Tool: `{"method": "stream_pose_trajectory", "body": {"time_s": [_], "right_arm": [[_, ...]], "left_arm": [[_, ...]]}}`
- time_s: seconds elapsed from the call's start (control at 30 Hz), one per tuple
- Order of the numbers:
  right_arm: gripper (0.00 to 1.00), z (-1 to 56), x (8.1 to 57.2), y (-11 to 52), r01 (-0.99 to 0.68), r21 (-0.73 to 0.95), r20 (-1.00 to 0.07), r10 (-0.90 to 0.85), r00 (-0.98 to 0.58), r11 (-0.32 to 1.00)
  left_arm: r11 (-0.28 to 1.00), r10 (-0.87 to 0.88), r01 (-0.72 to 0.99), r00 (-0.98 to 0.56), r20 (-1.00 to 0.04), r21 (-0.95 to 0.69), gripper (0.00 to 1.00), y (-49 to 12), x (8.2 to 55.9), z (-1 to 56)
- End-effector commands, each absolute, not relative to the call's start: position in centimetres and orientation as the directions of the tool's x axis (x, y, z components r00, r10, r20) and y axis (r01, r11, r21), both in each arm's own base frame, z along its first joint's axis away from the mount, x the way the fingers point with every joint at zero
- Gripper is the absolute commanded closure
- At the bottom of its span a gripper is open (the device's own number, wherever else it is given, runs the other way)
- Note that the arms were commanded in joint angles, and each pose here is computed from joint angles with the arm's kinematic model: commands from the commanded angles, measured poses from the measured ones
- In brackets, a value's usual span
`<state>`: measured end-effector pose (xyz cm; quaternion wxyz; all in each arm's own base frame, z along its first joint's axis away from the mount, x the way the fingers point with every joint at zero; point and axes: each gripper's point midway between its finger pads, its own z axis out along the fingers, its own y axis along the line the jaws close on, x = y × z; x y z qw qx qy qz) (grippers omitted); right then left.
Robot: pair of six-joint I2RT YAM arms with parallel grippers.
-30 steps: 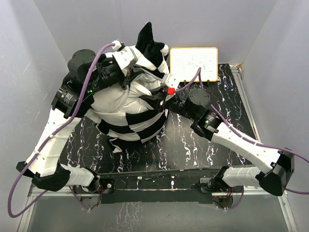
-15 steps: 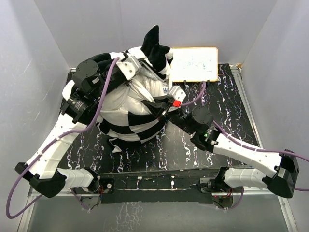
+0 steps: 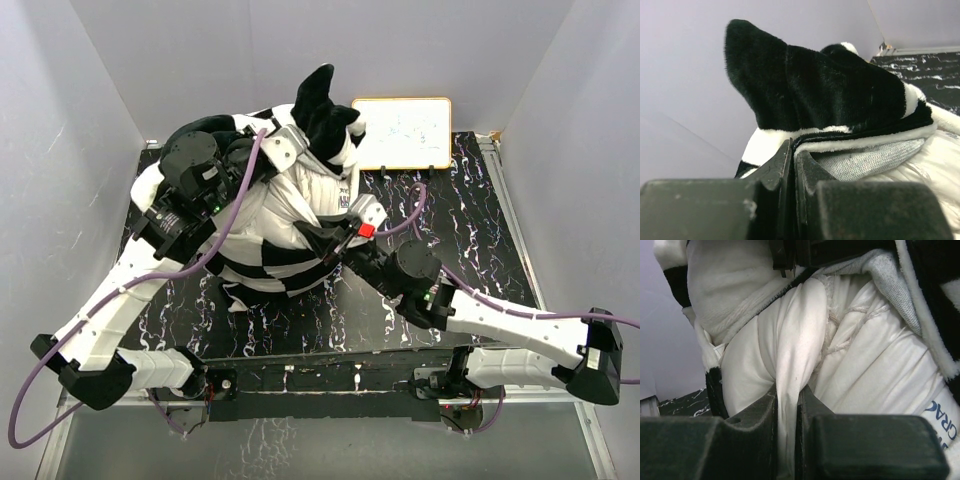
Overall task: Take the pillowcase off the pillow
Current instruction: Remove the pillow from the pillowcase.
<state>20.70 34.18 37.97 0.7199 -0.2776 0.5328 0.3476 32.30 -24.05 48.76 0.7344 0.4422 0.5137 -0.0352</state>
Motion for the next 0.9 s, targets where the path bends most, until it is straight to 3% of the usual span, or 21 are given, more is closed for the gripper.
{"method": "stream_pose_trajectory", "body": {"time_s": [0.0, 0.1, 0.2, 0.5, 0.63, 0.73, 0.87], "right_arm": [[0.92, 19.6, 11.4, 35.1, -0.943, 0.021, -0.945, -0.301, -0.127, 0.333], [0.92, 19.7, 10.0, 35.2, -0.954, 0.019, -0.943, -0.312, -0.116, 0.300], [0.92, 20.7, 9.5, 35.0, -0.959, 0.028, -0.951, -0.289, -0.113, 0.282], [0.92, 24.5, 9.3, 32.5, -0.963, -0.061, -0.968, -0.249, -0.007, 0.263], [0.60, 28.8, 9.8, 31.7, -0.952, -0.149, -0.971, -0.224, 0.089, 0.267], [0.46, 32.4, 10.2, 31.4, -0.941, -0.207, -0.964, -0.219, 0.149, 0.269], [0.38, 35.9, 10.8, 31.5, -0.917, -0.306, -0.939, -0.240, 0.246, 0.255]], "left_arm": [[0.745, 0.608, 0.192, 0.195, -0.769, 0.638, 1.00, -15.1, 37.2, 47.3], [0.735, 0.560, 0.429, 0.054, -0.827, 0.526, 1.00, -17.6, 36.1, 42.2], [0.678, 0.565, 0.633, -0.122, -0.816, 0.374, 1.00, -19.7, 33.8, 36.9], [0.580, 0.547, 0.813, -0.335, -0.767, 0.058, 1.00, -22.9, 29.0, 30.8], [0.524, 0.529, 0.846, -0.416, -0.740, -0.100, 1.00, -24.6, 27.0, 29.1], [0.509, 0.527, 0.848, -0.445, -0.724, -0.151, 1.00, -25.2, 26.5, 28.4], [0.490, 0.515, 0.853, -0.448, -0.731, -0.178, 1.00, -25.6, 26.0, 28.4]]}}
